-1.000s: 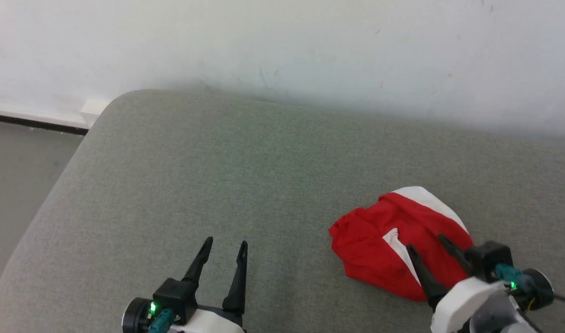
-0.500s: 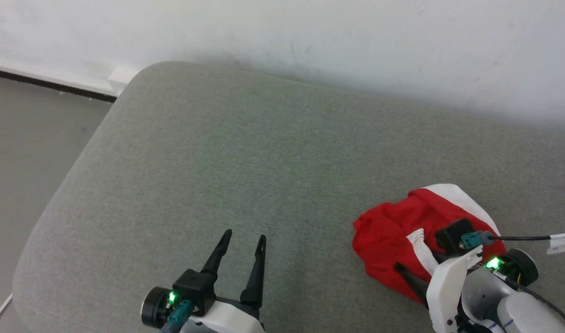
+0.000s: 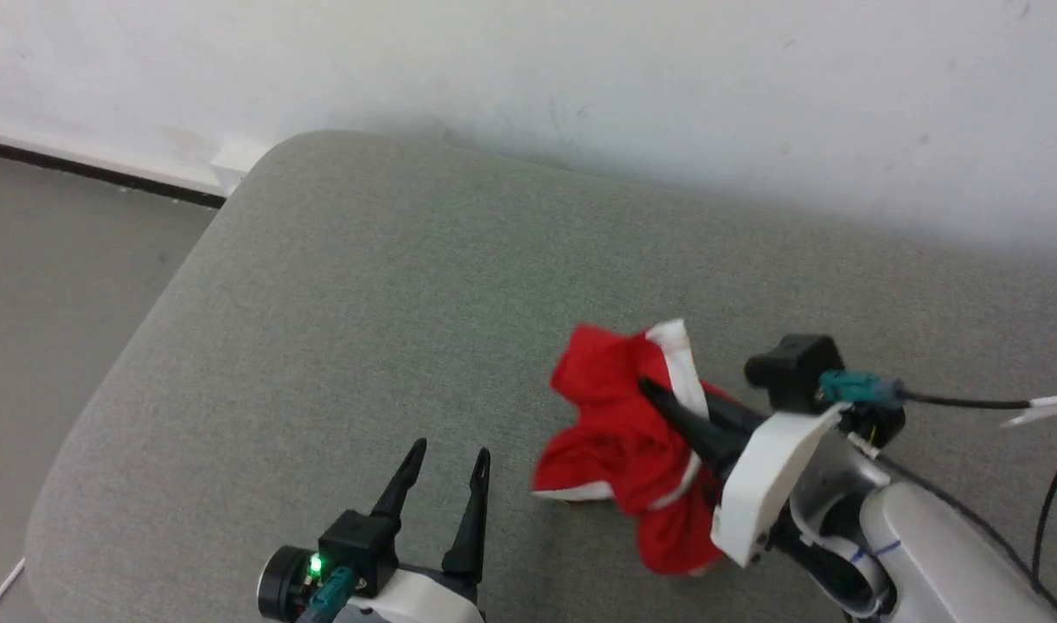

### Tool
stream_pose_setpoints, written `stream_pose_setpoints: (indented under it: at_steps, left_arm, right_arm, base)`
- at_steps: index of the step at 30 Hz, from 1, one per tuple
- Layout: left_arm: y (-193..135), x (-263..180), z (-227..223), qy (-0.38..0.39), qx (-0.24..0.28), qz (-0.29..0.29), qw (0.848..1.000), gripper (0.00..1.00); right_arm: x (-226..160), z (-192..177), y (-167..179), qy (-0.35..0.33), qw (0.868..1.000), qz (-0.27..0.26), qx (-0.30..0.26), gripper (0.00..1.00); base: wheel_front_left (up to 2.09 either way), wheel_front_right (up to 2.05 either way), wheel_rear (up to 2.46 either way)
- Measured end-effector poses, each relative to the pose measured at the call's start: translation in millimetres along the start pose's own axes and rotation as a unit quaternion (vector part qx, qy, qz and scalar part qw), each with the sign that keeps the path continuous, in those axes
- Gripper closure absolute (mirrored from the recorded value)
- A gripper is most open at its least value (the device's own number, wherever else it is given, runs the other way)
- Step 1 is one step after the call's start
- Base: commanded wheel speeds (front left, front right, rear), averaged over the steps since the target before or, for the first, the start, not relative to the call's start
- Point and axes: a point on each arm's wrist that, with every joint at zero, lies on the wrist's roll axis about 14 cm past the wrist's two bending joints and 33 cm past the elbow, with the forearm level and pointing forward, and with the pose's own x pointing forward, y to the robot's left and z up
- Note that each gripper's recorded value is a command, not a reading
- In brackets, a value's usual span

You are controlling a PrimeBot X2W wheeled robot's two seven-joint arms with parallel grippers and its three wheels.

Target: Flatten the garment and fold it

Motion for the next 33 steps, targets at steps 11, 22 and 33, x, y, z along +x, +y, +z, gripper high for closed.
stream_pose_setpoints:
  at_steps: [11,22,33]
  left_arm:
    - [-27,6,5,-0.01,0.0,-0.051,0.999,0.0]
    - [-47,16,-2,0.0,0.006,-0.088,0.996,0.0]
    - [-72,22,-2,0.0,-0.002,-0.126,0.992,0.0]
  right_arm:
    - [-85,7,-107,-0.106,0.959,-0.233,0.124,1.0]
    - [-165,-117,-161,-0.028,0.877,-0.409,0.251,0.0]
    - [-186,-5,-158,-0.189,0.893,-0.407,0.026,0.0]
  base:
    - [0.0,0.0,0.0]
    - [0.0,0.0,0.0]
    - [0.0,0.0,0.0]
